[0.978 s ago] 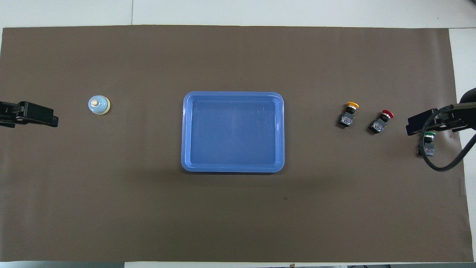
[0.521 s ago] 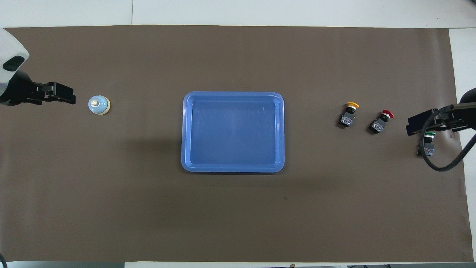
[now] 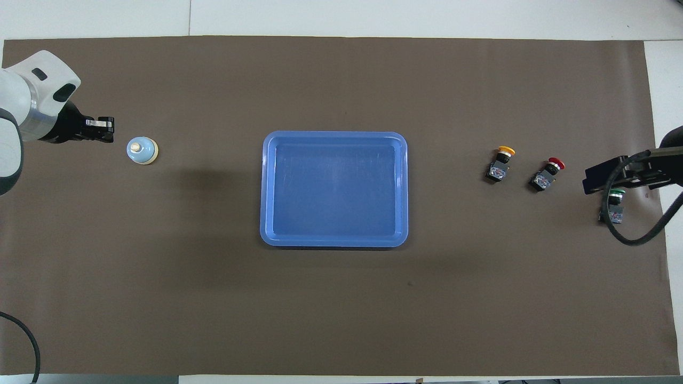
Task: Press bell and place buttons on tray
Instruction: 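Move the left gripper over the silver bell and press down on it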
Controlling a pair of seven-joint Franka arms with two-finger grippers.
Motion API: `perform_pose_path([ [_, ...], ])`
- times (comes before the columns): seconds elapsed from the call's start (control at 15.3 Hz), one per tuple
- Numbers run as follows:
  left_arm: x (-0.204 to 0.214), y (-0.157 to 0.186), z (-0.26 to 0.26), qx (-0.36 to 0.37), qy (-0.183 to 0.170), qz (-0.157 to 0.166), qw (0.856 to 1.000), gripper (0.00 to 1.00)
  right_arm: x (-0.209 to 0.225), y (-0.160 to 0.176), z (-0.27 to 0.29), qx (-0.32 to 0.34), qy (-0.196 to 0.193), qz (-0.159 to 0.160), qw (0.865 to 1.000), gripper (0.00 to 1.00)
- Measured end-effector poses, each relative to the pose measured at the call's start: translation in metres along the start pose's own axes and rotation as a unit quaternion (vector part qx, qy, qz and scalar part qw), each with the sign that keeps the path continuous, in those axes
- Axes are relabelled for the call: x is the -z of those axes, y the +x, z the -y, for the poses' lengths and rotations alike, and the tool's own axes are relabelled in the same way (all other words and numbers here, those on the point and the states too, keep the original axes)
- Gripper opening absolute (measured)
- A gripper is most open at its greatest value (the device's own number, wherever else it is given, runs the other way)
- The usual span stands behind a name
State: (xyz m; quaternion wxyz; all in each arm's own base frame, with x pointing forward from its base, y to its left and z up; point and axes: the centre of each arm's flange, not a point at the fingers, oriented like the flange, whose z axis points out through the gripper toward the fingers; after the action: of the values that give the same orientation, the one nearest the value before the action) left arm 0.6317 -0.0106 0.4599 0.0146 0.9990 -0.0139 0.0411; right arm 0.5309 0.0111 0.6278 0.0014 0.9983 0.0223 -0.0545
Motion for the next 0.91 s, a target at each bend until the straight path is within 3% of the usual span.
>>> perform_pose_path([
  [0.91,-0.078,0.028,0.012,0.007,-0.001,0.035,0.999,0.01,0.0,0.0,0.0,0.0,0.0,0.0,1.0,1.0],
])
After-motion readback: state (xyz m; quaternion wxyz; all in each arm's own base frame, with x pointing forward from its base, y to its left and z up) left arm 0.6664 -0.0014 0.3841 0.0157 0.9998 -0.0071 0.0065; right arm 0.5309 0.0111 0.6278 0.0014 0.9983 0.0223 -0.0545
